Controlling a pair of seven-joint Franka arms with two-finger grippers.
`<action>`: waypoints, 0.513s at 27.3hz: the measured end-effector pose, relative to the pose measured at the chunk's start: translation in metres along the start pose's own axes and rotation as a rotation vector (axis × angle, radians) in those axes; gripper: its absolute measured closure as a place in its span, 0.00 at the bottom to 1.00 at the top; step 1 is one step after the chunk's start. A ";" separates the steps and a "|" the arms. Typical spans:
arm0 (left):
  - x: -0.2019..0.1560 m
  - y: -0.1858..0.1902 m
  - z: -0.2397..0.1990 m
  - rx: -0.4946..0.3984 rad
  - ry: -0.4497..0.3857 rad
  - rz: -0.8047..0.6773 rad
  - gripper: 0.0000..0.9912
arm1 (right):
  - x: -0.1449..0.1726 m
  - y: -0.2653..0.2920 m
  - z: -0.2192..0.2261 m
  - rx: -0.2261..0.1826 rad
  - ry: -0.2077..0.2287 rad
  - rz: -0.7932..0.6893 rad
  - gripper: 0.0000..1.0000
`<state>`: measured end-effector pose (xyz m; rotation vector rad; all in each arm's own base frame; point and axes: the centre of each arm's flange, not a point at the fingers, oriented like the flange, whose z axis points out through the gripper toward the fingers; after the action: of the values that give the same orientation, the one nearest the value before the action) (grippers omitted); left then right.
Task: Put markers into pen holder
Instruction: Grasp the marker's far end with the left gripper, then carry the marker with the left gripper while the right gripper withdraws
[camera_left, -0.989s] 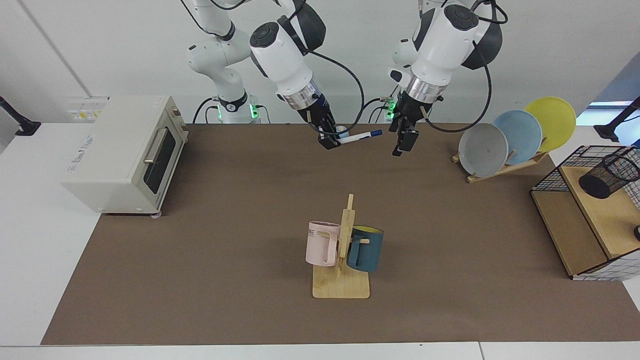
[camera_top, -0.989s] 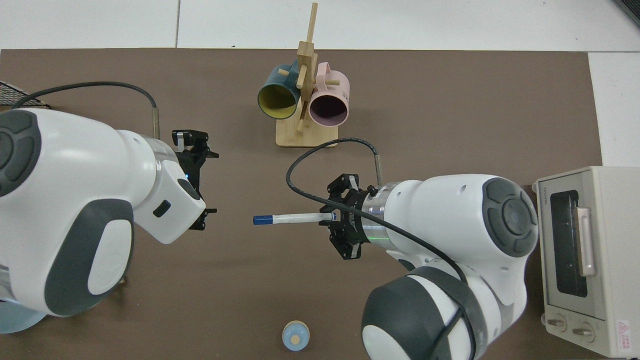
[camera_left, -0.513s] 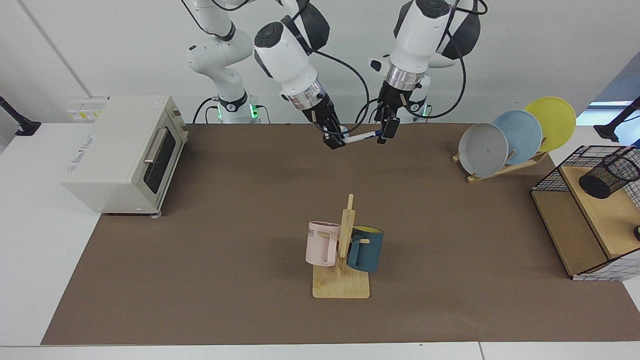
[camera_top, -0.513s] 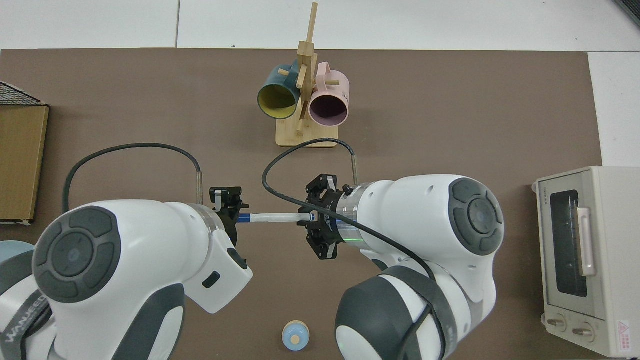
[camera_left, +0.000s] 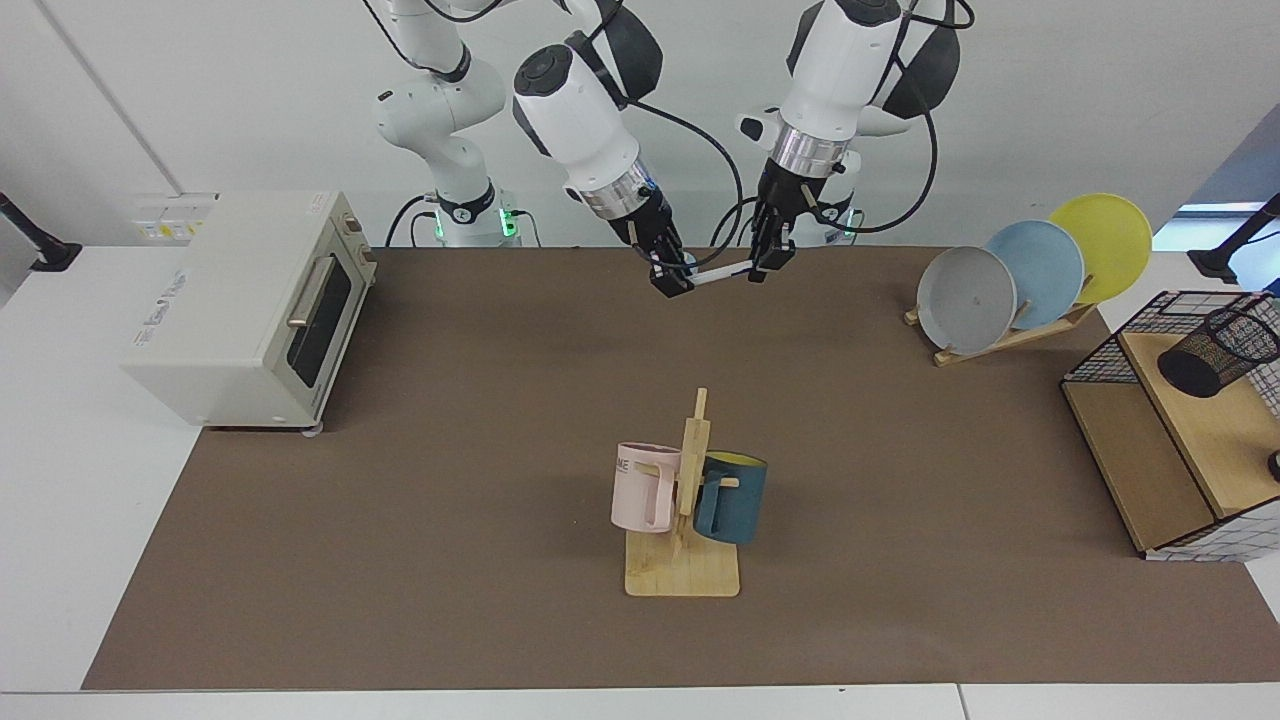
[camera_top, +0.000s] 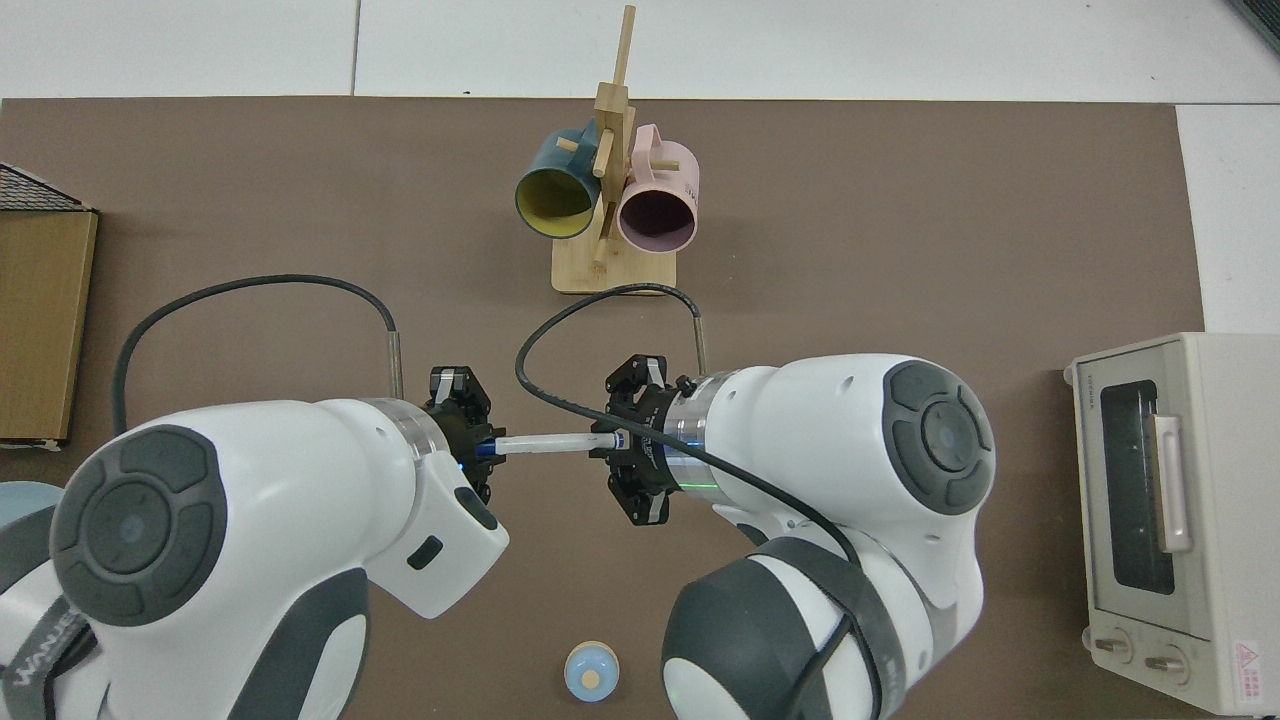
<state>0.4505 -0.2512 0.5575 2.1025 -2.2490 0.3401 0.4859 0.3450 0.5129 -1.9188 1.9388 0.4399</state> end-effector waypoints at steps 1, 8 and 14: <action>0.000 0.000 0.000 0.003 0.000 0.000 0.82 | 0.000 0.000 0.000 0.000 0.000 0.000 0.79; 0.001 0.000 0.000 0.006 0.001 -0.007 0.84 | 0.001 -0.001 -0.001 0.002 0.000 0.002 0.79; 0.002 0.000 0.001 0.000 0.000 -0.013 0.84 | 0.001 -0.001 -0.001 0.012 0.027 -0.022 0.76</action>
<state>0.4503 -0.2535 0.5564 2.1167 -2.2338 0.3400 0.4867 0.3437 0.5131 -1.9466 1.9307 0.3973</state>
